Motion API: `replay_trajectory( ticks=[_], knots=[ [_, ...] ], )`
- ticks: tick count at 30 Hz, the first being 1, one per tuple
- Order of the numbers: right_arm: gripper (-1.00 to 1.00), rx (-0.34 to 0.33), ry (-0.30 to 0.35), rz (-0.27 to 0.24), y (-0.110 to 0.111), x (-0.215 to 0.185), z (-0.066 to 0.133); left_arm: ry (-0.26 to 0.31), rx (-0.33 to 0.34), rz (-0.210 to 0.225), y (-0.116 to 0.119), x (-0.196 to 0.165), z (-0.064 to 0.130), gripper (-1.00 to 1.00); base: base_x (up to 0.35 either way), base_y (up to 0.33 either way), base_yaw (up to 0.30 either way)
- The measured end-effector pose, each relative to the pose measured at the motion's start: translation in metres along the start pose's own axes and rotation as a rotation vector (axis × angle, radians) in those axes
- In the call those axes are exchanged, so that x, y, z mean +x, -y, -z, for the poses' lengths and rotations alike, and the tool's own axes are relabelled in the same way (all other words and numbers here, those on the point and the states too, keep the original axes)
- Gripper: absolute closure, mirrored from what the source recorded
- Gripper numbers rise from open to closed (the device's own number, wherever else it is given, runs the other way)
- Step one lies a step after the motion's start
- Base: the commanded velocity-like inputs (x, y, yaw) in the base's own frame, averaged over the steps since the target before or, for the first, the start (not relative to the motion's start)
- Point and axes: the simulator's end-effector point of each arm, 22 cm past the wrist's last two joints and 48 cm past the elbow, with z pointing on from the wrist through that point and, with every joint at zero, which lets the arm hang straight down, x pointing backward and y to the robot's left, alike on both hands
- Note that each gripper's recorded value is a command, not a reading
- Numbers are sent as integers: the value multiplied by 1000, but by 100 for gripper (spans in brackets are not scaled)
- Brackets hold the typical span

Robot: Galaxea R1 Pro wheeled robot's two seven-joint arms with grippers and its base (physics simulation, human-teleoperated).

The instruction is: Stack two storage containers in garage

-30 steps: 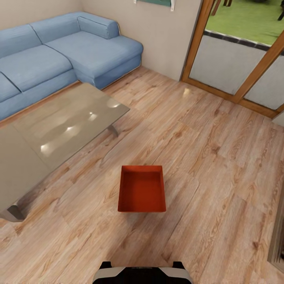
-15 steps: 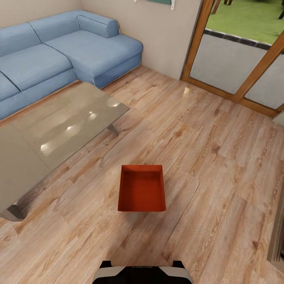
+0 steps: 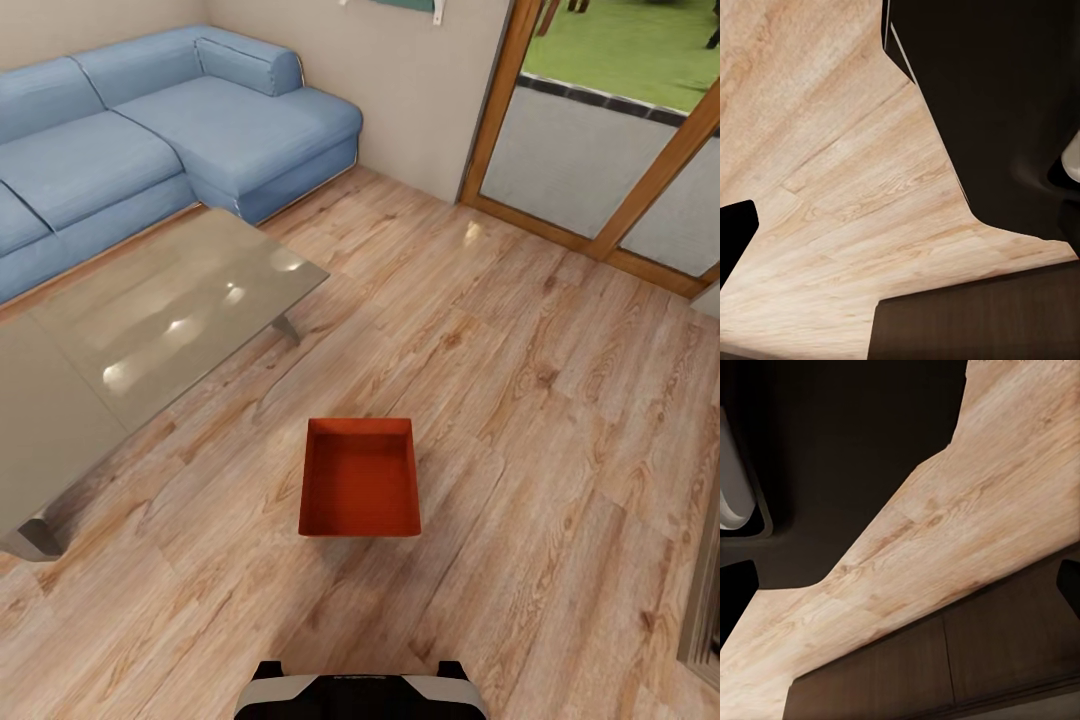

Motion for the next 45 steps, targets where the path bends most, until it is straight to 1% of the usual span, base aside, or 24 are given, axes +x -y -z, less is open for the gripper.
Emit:
replay_trajectory(
  ticks=[24, 28, 30, 32, 33, 35, 36, 38, 39, 41, 43, 44, 45],
  knots=[
    [-100, 4, 2, -3, 1, 0, 0, -1, 2, 2, 2, 1, 0, -100, 0, 0, 0],
    [-100, 11, 8, 7, 6, -3, 0, 4, -6, 0, -4, -2, 0, -100, 0, 0, 0],
    [-100, 27, 14, 9, 20, -5, -1, 12, -17, -3, -13, -7, 0, -100, 0, 0, 0],
    [-100, 44, 30, 9, 36, -12, -2, 43, -28, -4, -22, -23, 0, -100, 0, 0, 0],
    [-100, 47, 38, 9, 40, -16, -2, 55, -29, -5, -24, -29, 0, -100, 0, 0, 0],
    [-100, 56, 83, 7, 55, -38, -2, 119, -35, -4, -30, -63, 3, -100, 0, 0, 0],
    [-100, 59, 97, 7, 59, -45, -2, 135, -36, -3, -33, -72, 4, -100, 0, 0, 0],
    [-100, 71, 144, 6, 77, -69, 1, 175, -48, 0, -44, -101, 9, -100, 0, 0, 0],
    [-100, 78, 152, 8, 86, -75, 2, 188, -54, -1, -50, -113, 11, -100, 0, 0, 0],
    [-100, 88, 142, 11, 99, -79, 3, 218, -63, -1, -60, -137, 18, -100, 0, 0, 0],
    [-100, 89, 135, 12, 104, -83, 4, 246, -68, -3, -64, -155, 23, -100, 0, 0, 0],
    [-100, 90, 139, 12, 105, -90, 4, 261, -70, -4, -66, -164, 26, -100, 0, 0, 0],
    [-100, 92, 153, 11, 106, -105, 6, 273, -70, -5, -67, -174, 30, -100, 0, 0, 0]
  ],
)
